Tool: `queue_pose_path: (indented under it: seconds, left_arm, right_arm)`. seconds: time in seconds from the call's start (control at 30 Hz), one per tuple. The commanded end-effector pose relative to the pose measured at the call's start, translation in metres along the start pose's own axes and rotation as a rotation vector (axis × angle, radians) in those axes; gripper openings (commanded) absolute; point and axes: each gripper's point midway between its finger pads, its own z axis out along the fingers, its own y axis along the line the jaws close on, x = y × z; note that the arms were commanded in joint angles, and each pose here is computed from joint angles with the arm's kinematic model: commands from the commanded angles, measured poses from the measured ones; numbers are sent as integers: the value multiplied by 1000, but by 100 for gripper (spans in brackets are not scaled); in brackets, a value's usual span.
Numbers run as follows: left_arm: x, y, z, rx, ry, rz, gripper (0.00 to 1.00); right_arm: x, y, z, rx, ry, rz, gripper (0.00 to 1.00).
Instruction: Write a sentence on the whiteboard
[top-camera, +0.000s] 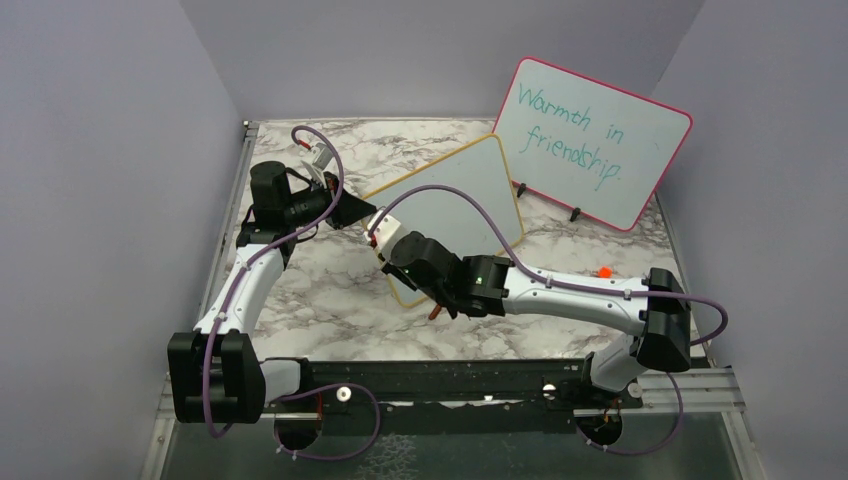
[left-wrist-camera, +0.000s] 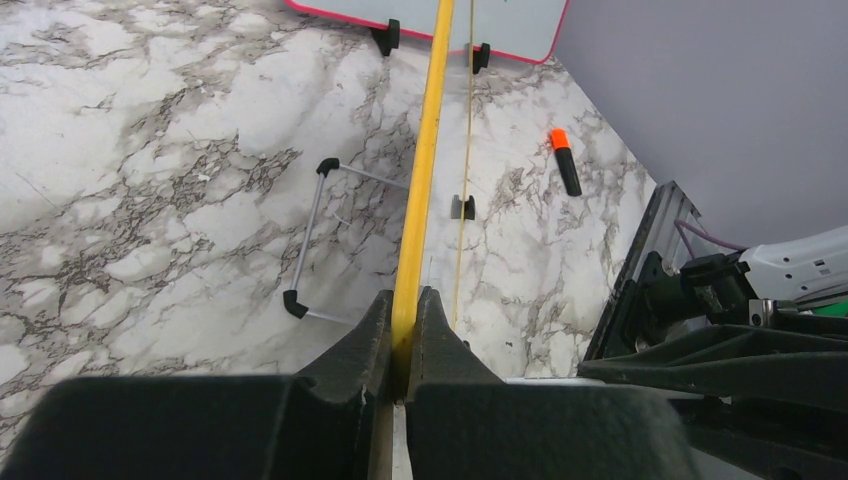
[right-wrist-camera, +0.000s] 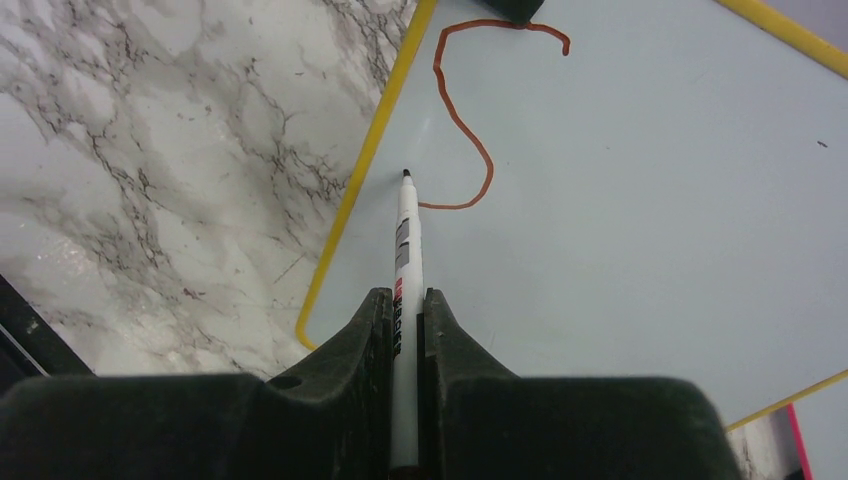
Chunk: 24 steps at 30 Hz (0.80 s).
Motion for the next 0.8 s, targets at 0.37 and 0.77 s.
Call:
queue_pose_path:
  seconds: [0.37,0.77]
  left_arm:
    - [15,24,2,-110,34,19,0]
    - [16,25,1,-115,36,22,0]
  right_arm:
    - [-22,-24,-27,55,-122,84,1]
    - [-12,-40,-23,170,-131,113,1]
